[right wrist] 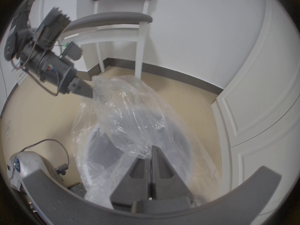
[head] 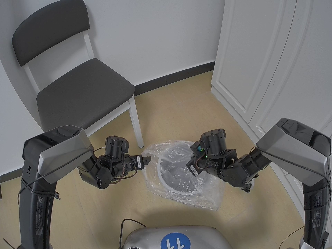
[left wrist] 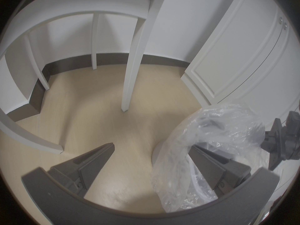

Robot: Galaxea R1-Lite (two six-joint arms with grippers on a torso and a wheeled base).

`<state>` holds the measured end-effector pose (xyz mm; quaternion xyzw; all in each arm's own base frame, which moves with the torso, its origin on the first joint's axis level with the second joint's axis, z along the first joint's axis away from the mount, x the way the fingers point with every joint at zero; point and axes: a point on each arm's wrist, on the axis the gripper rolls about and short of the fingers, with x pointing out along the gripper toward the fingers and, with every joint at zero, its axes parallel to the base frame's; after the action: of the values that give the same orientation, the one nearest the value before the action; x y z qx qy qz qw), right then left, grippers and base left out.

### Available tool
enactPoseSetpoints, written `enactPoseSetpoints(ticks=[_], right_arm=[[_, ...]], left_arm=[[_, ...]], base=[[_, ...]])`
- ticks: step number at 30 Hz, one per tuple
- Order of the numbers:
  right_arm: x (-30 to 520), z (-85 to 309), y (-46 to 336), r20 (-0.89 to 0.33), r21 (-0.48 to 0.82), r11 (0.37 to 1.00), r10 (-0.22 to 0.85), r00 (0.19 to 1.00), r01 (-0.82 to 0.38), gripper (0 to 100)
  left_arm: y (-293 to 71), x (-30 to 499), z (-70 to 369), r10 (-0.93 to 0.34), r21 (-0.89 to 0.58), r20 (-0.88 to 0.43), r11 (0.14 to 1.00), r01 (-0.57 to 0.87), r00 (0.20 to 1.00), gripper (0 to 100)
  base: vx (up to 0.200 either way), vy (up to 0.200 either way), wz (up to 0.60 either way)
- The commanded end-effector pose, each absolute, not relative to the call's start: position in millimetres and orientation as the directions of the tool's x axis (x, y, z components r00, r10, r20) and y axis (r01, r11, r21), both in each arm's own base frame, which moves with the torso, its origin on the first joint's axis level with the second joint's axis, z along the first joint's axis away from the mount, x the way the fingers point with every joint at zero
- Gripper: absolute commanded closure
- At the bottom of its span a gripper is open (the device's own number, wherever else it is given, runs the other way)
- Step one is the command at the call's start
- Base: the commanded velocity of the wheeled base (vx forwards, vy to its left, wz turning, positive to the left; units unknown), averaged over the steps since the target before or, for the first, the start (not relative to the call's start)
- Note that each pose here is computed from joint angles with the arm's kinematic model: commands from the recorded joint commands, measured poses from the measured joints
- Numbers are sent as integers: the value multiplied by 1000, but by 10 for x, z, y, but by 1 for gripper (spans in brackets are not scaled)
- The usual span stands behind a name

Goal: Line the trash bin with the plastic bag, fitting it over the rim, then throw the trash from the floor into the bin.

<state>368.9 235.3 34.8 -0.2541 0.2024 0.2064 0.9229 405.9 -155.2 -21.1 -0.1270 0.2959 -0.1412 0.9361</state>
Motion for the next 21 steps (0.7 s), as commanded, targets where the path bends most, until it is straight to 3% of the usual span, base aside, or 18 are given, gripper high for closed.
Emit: enactPoseSetpoints(ticks=[1, 21], right_arm=[[3883, 403, 2244, -443, -388, 814, 246, 862, -432, 100], [4462, 434, 1823, -318, -370, 892, 143, 937, -261, 100]], left_arm=[[-1556, 4072, -275, -334, -321, -497, 928, 188, 801, 0], [-1555, 4103, -311, -318, -319, -454, 930, 182, 832, 0]], base=[[0, 0, 0], [0, 0, 0]])
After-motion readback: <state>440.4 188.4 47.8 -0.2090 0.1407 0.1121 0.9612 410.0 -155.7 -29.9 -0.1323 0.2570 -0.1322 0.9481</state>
